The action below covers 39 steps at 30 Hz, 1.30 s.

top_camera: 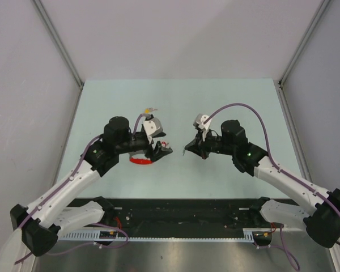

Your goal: Put the keys on the keyring

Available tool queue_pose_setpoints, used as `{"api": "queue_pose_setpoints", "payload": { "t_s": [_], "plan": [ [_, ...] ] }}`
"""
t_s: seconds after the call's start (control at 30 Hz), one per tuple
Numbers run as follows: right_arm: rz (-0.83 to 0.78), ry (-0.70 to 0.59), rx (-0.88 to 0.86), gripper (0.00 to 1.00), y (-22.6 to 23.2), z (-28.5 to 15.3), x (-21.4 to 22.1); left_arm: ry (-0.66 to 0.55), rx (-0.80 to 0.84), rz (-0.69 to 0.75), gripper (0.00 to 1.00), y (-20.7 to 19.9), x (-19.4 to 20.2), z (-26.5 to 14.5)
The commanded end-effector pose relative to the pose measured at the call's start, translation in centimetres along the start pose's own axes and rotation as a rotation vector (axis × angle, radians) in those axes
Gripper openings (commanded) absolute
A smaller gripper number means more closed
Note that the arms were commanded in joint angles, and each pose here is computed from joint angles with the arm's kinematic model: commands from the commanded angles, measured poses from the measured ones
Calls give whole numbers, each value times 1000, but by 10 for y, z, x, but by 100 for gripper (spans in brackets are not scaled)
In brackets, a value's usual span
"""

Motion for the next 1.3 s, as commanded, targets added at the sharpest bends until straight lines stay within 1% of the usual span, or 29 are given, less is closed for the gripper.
{"api": "queue_pose_setpoints", "payload": {
  "t_s": [0.0, 0.07, 0.1, 0.17, 0.23, 0.4, 0.5, 0.57, 0.6, 0.67, 0.7, 0.77, 0.8, 0.87, 0.9, 1.17, 1.27],
  "plan": [
    [166, 145, 190, 0, -9, -21, 37, -137, -201, 35, 77, 17, -29, -20],
    [226, 214, 251, 0, -10, -27, 55, -176, -279, 42, 80, 23, -37, -31],
    [289, 265, 268, 0, -6, -31, 72, -184, -298, 42, 80, 25, -38, -34],
    [332, 301, 318, 0, -4, -37, 85, -212, -349, 43, 80, 29, -42, -41],
    [408, 351, 351, 0, 2, -43, 105, -224, -375, 44, 80, 31, -43, -45],
    [508, 440, 476, 0, -6, -52, 133, -234, -391, 46, 80, 31, -45, -50],
    [558, 430, 534, 0, -25, -51, 140, -222, -395, 43, 80, 32, -43, -49],
    [581, 434, 539, 0, -34, -45, 148, -212, -402, 40, 80, 33, -41, -49],
    [582, 397, 561, 0, -45, -42, 147, -211, -414, 39, 80, 35, -41, -49],
    [576, 398, 564, 0, -56, -34, 154, -208, -417, 41, 80, 36, -40, -50],
    [555, 363, 579, 0, -67, -31, 152, -207, -422, 40, 80, 36, -40, -49],
    [550, 382, 590, 0, -75, -24, 165, -204, -425, 40, 80, 37, -39, -49],
    [522, 343, 605, 0, -84, -19, 161, -199, -424, 39, 80, 38, -38, -48],
    [500, 348, 637, 0, -93, -16, 168, -193, -429, 38, 80, 39, -37, -47],
    [471, 324, 648, 0, -100, -13, 165, -191, -429, 39, 80, 39, -37, -47],
    [388, 290, 716, 0, -124, 2, 176, -184, -448, 41, 81, 42, -36, -48],
    [355, 312, 709, 0, -124, 8, 186, -179, -456, 41, 81, 44, -34, -48]
  ]
}}
Point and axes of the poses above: each gripper's point midway between its finger pads, its own z axis out along the fingers, its own y axis along the line the jaws close on, x = y × z, the point moved 3 cm from there along -z, back along the fingers, and after that the axes turned 12 degrees about -z, right-handed, at the moved point
